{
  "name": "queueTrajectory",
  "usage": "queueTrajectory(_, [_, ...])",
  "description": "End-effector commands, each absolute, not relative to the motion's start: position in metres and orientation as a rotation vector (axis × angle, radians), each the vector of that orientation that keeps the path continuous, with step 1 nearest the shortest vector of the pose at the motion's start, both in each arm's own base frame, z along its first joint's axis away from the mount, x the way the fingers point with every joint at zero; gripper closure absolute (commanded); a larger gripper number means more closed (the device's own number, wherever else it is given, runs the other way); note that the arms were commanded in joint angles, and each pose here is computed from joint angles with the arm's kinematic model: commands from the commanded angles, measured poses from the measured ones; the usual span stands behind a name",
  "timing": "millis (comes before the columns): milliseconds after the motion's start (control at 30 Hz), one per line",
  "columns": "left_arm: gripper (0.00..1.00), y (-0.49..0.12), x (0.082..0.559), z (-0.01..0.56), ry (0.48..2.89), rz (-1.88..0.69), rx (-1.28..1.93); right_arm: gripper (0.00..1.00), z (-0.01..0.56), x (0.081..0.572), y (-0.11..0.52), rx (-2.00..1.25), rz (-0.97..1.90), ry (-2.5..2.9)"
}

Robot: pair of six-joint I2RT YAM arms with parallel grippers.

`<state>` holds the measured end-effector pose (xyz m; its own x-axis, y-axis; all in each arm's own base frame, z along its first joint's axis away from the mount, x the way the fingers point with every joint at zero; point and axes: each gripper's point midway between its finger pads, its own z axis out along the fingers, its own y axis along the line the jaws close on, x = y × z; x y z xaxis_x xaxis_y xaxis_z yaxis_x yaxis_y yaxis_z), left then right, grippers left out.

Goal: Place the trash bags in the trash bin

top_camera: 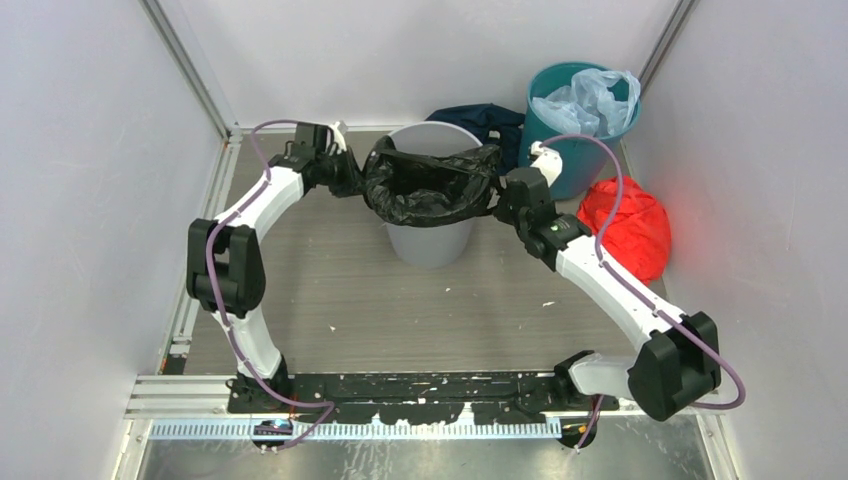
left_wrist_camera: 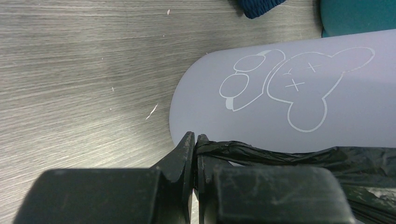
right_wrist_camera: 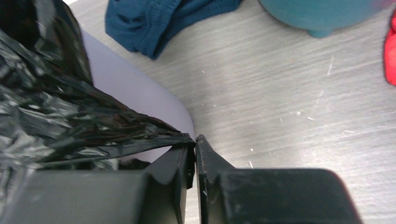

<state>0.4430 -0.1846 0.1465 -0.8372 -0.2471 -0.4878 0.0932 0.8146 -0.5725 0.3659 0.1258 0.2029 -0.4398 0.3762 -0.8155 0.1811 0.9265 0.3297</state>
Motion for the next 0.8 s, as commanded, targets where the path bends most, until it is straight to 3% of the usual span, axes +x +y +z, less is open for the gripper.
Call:
queueTrajectory(0, [0.94, -0.16, 0.448, 0.141, 2.476, -0.679, -0.173, 0.79, 0.193, 0.338, 0.091, 0.385, 0.057, 2.128])
queueTrajectory(233, [0.89, -0.163, 0.456, 0.181, 2.421, -0.708, -0.132, 0.65, 0.28, 0.309, 0.058, 0.345, -0.04, 2.039])
queueTrajectory(467, [0.88, -0.157, 0.473, 0.19, 2.422, -0.73, -0.13, 0.52, 0.372, 0.304, 0.08, 0.157, 0.131, 1.933])
queueTrajectory(533, [0.88, -0.156, 0.478, 0.191, 2.423, -0.743, -0.131, 0.48, 0.381, 0.31, 0.085, 0.12, 0.133, 1.939])
queueTrajectory(767, [0.88, -0.158, 0.489, 0.197, 2.419, -0.771, -0.119, 0.48, 0.342, 0.316, 0.091, 0.106, 0.084, 2.098])
